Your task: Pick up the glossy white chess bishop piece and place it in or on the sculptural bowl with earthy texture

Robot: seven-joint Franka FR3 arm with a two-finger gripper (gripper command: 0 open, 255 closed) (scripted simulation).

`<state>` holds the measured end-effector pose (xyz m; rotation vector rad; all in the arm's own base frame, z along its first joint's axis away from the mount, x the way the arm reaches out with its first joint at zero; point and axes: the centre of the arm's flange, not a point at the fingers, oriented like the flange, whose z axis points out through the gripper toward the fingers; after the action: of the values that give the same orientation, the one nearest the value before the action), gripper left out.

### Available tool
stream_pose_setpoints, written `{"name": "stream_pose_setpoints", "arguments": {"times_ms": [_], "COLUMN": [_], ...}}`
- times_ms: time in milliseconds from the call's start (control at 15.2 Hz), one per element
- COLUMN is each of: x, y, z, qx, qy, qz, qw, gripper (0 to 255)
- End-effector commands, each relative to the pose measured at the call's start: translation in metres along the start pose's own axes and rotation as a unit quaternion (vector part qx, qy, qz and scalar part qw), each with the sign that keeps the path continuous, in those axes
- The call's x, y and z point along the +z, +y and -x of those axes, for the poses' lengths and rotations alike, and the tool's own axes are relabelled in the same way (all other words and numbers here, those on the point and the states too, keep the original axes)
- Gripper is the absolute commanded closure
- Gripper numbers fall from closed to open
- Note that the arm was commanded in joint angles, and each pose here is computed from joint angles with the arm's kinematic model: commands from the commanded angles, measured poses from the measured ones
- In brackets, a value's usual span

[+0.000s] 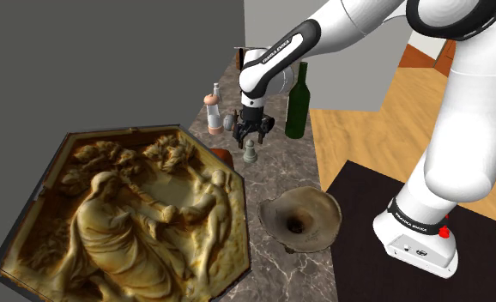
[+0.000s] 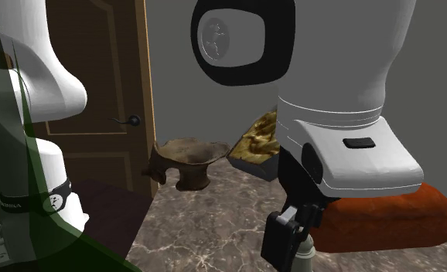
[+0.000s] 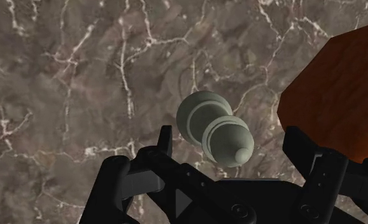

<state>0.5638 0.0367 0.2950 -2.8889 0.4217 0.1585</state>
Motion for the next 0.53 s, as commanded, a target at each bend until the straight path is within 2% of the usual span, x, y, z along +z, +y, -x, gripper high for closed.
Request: {"name": "stream_pose_setpoints", "arguments": {"times_ms": [0,198,264,462], "x": [0.0004,0.0003,0.0003,0.0004], "y": [0.0000,0.0000,0.0000,0.0000], "z": [0.0002,0.0002,0.0002,0.0002], "qx": [0.000,0.000,0.000,0.000], "qy": [0.000,0.000,0.000,0.000], "qz": [0.000,0.000,0.000,0.000], "qw": [1.0000,1.0000,1.0000,1.0000], "gripper": [0,0,255,255]}}
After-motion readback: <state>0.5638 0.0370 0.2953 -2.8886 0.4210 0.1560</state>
